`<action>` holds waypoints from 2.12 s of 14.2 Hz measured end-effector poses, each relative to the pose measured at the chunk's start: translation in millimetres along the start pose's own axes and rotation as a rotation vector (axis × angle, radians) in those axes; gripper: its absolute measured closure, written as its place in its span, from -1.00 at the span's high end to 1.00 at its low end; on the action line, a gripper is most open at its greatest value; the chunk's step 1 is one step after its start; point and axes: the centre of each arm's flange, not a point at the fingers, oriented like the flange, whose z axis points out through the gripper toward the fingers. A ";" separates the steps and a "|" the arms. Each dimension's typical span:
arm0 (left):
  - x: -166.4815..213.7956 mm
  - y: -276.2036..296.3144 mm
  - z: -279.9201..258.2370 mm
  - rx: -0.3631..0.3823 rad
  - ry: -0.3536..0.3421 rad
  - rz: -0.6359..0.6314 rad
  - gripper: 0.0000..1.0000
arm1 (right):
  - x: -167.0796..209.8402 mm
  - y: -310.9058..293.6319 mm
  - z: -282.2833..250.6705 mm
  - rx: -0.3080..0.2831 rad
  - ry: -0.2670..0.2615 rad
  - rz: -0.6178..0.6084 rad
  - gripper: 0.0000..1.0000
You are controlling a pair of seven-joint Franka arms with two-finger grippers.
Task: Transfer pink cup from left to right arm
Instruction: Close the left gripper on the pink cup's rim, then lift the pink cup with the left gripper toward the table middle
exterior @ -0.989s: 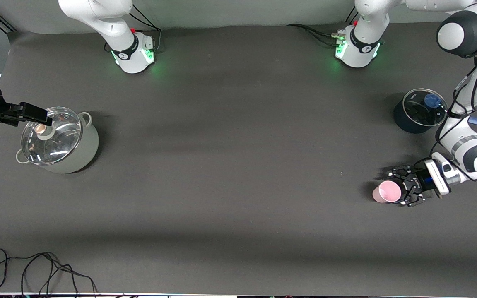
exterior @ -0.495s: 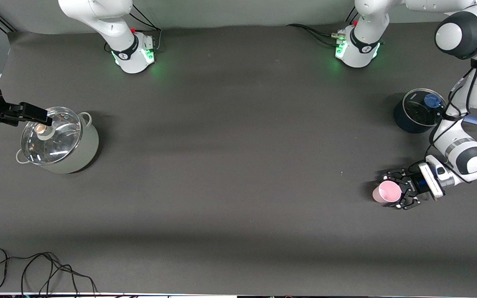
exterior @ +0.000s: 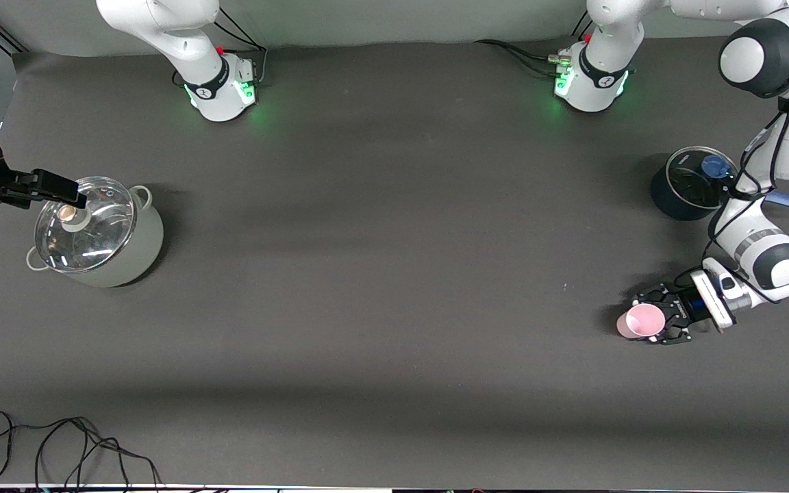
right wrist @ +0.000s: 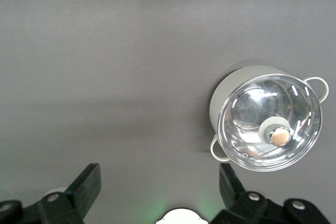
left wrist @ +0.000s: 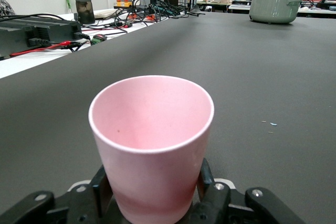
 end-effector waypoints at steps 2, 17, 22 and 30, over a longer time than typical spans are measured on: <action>0.5 -0.8 -0.6 0.005 -0.003 0.001 0.33 | 0.0 0.0 0.0 0.000 0.000 0.000 1.00; 277.6 44.3 151.2 0.030 -0.023 -0.214 0.33 | 8.4 -8.0 11.4 -0.011 -0.020 -0.013 1.00; 390.4 109.1 235.2 0.084 -0.028 -0.137 0.33 | 14.2 -34.8 22.6 -0.058 -0.037 -0.055 1.00; 519.0 271.6 323.8 0.185 -0.043 -0.102 0.33 | 13.2 -37.0 8.4 -0.012 -0.007 0.183 1.00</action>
